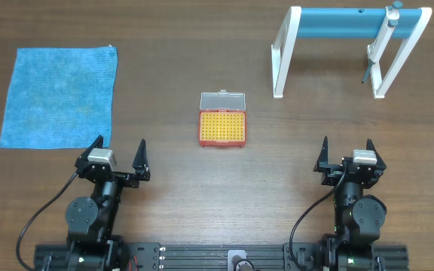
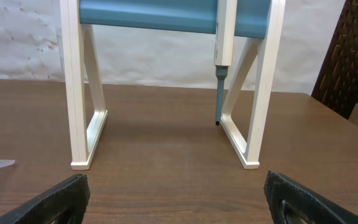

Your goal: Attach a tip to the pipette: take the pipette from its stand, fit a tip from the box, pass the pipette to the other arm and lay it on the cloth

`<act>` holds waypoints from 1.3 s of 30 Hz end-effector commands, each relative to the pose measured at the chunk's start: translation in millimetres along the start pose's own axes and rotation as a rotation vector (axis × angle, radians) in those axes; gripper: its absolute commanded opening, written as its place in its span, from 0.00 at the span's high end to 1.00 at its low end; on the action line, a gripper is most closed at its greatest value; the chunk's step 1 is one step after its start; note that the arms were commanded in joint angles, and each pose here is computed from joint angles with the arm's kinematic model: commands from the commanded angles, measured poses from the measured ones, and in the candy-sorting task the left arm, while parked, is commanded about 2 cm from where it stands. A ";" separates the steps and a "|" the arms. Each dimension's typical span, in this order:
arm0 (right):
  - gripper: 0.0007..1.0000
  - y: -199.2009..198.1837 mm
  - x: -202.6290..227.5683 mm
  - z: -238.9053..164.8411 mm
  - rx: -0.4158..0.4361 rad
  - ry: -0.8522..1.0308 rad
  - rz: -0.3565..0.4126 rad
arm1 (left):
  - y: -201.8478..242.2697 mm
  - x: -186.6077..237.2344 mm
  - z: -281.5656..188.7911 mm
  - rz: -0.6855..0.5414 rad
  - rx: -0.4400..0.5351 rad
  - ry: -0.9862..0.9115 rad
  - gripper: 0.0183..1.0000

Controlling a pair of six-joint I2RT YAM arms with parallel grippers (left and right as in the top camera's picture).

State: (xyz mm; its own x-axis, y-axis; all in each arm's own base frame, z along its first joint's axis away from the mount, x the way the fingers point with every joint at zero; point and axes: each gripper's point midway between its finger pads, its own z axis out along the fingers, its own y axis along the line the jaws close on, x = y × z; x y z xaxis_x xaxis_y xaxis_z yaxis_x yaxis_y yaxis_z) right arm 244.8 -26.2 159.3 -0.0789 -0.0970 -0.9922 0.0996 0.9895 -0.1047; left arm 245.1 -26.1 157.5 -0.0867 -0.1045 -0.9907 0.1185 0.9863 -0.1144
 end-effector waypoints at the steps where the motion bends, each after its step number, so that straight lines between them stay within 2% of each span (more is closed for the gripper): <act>1: 0.07 1.5 2.8 0.3 -0.010 0.005 -0.010 | -3.8 0.7 -0.5 0.002 0.021 0.001 0.00; 32: 0.07 1.3 0.8 0.3 -0.009 -0.004 -0.010 | -3.8 0.7 -0.5 0.002 0.021 0.001 0.00; 36: 0.07 0.1 -9.1 0.5 -0.007 -0.018 0.017 | -3.8 0.7 -0.5 0.002 0.021 0.001 0.00; 39: 0.07 -17.7 -52.0 8.3 0.053 -0.013 0.019 | -3.8 0.6 -0.5 0.002 0.021 0.001 0.00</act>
State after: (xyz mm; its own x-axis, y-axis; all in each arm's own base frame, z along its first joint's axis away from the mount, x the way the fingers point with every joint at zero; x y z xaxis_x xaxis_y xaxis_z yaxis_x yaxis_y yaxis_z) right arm 251.2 -30.7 172.2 -0.0958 -0.0902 -0.9913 0.1138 0.9884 -0.1010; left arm 245.0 -26.1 157.5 -0.0867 -0.1045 -0.9907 0.1185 0.9863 -0.1144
